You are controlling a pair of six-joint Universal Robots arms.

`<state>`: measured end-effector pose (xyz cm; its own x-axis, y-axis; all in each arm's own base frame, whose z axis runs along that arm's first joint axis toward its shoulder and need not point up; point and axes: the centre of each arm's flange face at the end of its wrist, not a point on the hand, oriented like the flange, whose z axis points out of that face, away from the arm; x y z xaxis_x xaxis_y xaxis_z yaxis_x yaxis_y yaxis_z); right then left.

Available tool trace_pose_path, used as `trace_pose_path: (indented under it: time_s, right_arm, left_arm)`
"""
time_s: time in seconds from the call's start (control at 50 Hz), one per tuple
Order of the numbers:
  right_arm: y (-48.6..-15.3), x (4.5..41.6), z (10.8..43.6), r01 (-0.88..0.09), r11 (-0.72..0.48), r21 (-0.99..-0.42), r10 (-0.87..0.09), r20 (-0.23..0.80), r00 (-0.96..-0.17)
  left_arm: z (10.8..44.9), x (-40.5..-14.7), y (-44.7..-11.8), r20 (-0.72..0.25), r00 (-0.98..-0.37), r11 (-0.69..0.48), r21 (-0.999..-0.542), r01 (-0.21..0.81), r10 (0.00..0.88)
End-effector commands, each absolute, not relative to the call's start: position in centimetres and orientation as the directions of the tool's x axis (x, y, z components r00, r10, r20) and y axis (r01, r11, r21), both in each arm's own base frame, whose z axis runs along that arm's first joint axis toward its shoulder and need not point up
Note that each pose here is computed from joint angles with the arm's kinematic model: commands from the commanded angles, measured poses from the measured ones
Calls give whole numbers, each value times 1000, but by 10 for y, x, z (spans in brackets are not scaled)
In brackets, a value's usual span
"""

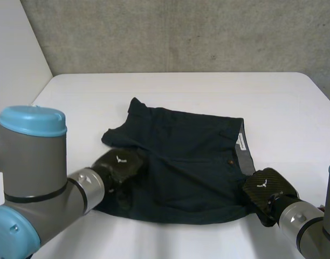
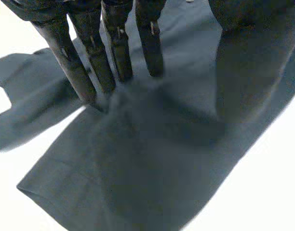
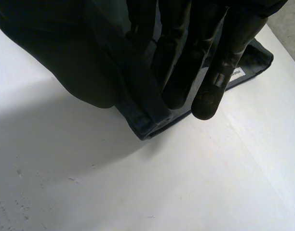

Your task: Fold the shorts.

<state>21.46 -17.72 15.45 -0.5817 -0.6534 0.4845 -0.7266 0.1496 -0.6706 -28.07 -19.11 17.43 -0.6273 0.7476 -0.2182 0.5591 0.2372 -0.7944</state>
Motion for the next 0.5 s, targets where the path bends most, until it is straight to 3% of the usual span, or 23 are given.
trace_pose_path:
  time_s: [0.02,0.12,0.24,0.3,0.4,0.46,0.5]
  right_arm:
    - [-176,214,161,-719,133,-682,-643,493,-586]
    - [-173,212,170,-725,114,-679,-630,515,-581]
    - [-157,208,193,-745,97,-660,-646,528,-552]
    - [-146,204,197,-784,102,-613,-682,530,-503]
    - [-111,190,195,-901,89,-424,-822,479,-307]
    - [-108,191,199,-912,50,-407,-845,470,-256]
    - [-115,199,207,-893,8,-450,-829,496,-258]
  left_arm:
    - [153,-279,-196,-212,-632,280,-760,586,746]
    - [152,-273,-191,-242,-648,298,-737,607,722]
    - [188,-257,-170,-298,-663,242,-766,595,687]
    - [206,-247,-149,-331,-640,197,-767,611,694]
    - [212,-228,-105,-372,-544,159,-699,697,752]
    - [209,-220,-92,-409,-477,130,-638,759,778]
    - [211,-222,-96,-445,-450,88,-629,772,774]
